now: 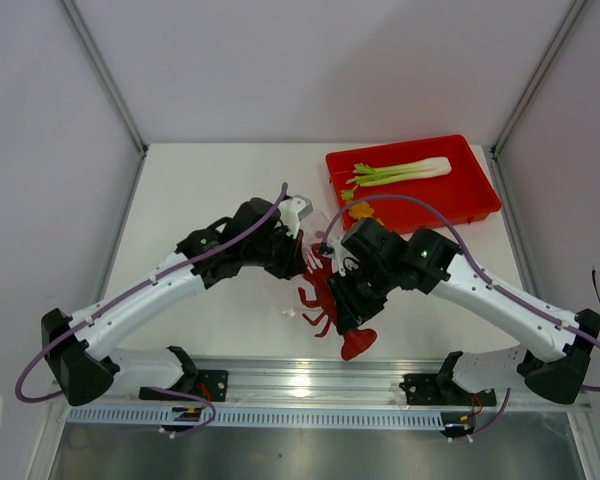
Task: Place the food in the zip-top bag and seal the zipper
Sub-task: Place the fake lobster in the zipper food storage bag.
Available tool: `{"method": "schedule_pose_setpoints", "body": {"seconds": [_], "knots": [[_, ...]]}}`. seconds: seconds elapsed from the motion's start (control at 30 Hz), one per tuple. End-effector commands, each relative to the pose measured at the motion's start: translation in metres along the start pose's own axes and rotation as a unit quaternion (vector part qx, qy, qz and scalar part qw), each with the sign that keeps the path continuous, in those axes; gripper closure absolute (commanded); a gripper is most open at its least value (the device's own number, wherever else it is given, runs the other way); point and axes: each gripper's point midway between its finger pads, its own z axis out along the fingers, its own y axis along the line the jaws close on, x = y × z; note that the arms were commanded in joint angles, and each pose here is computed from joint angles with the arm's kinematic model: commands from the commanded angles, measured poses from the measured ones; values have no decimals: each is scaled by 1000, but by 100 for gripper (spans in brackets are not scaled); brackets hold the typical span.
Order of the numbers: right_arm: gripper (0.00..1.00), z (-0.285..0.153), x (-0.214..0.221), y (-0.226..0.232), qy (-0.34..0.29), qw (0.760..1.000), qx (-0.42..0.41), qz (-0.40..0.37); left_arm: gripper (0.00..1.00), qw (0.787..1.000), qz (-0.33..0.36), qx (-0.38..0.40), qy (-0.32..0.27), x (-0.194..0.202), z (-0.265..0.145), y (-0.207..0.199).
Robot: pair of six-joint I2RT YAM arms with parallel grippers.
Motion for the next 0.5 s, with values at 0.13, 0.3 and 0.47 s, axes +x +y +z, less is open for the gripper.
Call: {"method": "schedule_pose_setpoints", "body": {"seconds": [0.13, 0.3, 0.47], "knots": [[100, -11, -8, 26, -13, 995, -77, -66, 100, 994, 39, 93, -33, -7, -15, -36], [100, -11, -4, 46, -6, 991, -100, -94, 99, 995, 43, 89, -22, 0, -16, -33], [100, -5, -20, 25, -10, 997, -46, -64, 99, 994, 43, 99, -21, 8, -19, -35]]}}
